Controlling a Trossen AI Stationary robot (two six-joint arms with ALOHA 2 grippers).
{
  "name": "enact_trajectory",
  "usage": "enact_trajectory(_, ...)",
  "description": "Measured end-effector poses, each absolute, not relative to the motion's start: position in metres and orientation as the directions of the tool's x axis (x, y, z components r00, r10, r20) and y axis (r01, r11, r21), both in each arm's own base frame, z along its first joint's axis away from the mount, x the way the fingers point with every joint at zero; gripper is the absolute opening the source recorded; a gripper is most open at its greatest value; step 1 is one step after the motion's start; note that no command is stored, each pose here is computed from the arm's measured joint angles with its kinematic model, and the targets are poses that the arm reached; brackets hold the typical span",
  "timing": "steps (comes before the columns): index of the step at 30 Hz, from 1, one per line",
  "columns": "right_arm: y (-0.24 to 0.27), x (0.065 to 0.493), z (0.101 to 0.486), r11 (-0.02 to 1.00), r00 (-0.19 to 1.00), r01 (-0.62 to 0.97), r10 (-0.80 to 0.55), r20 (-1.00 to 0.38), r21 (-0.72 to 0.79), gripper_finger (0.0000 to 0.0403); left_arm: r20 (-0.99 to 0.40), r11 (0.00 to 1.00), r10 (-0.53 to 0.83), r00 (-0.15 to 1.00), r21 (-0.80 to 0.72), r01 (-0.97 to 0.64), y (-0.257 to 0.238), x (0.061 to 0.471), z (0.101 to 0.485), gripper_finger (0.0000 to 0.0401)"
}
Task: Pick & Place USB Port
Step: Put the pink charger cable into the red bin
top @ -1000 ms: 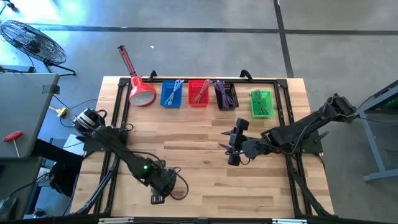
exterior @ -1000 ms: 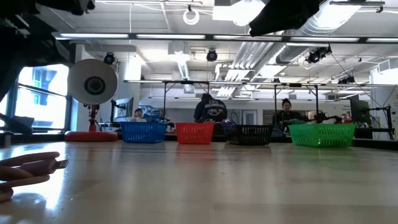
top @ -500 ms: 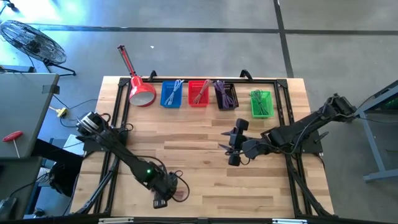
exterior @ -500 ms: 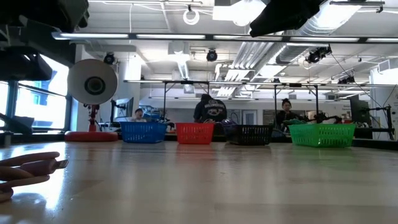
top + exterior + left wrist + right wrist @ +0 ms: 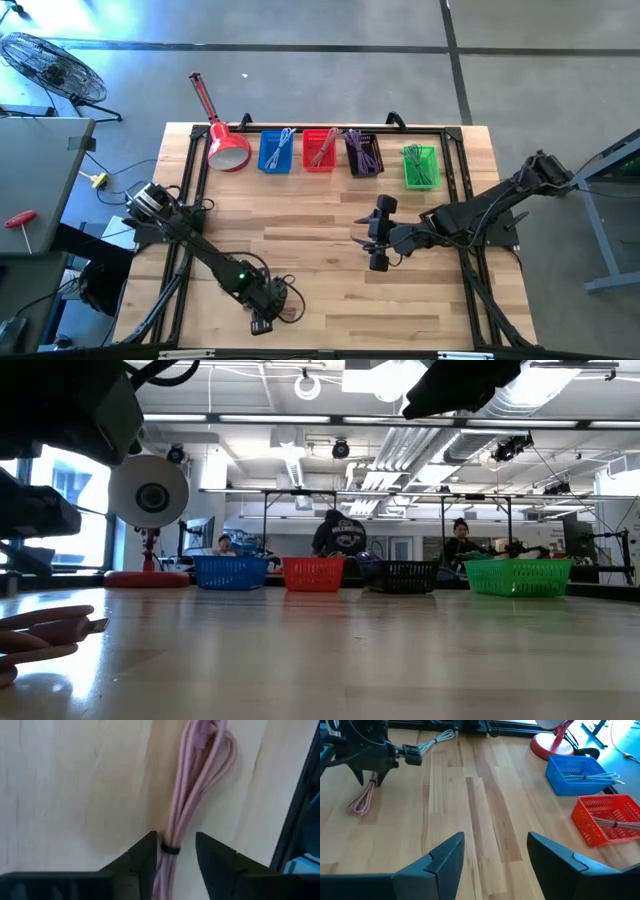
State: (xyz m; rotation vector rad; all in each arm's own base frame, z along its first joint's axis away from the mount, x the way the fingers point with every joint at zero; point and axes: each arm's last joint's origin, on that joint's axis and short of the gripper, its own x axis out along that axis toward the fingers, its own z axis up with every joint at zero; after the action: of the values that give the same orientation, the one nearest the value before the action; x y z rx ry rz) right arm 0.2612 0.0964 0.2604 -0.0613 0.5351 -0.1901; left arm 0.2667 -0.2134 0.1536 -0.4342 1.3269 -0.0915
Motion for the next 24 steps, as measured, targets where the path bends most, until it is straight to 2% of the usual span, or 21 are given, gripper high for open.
enact_trajectory(10,0.099,0.264,0.264,0.989,0.867,0.13,-0.146,-0.477,-0.065,0.0208,-0.905,0.918,-0.314,0.288,-0.367,-0.152,-0.209,0.262,0.142,0.0091)
enact_trajectory(16,0.099,0.264,0.264,0.99,0.87,0.123,-0.139,-0.473,-0.066,0.0208,-0.894,0.915,-0.319,0.313,-0.377,-0.145,-0.208,0.261,0.136,0.0016)
enact_trajectory(24,0.1,0.264,0.264,0.991,0.87,0.11,-0.133,-0.474,-0.078,0.0208,-0.868,0.92,-0.322,0.377,-0.381,-0.09,-0.208,0.263,0.145,0.001)
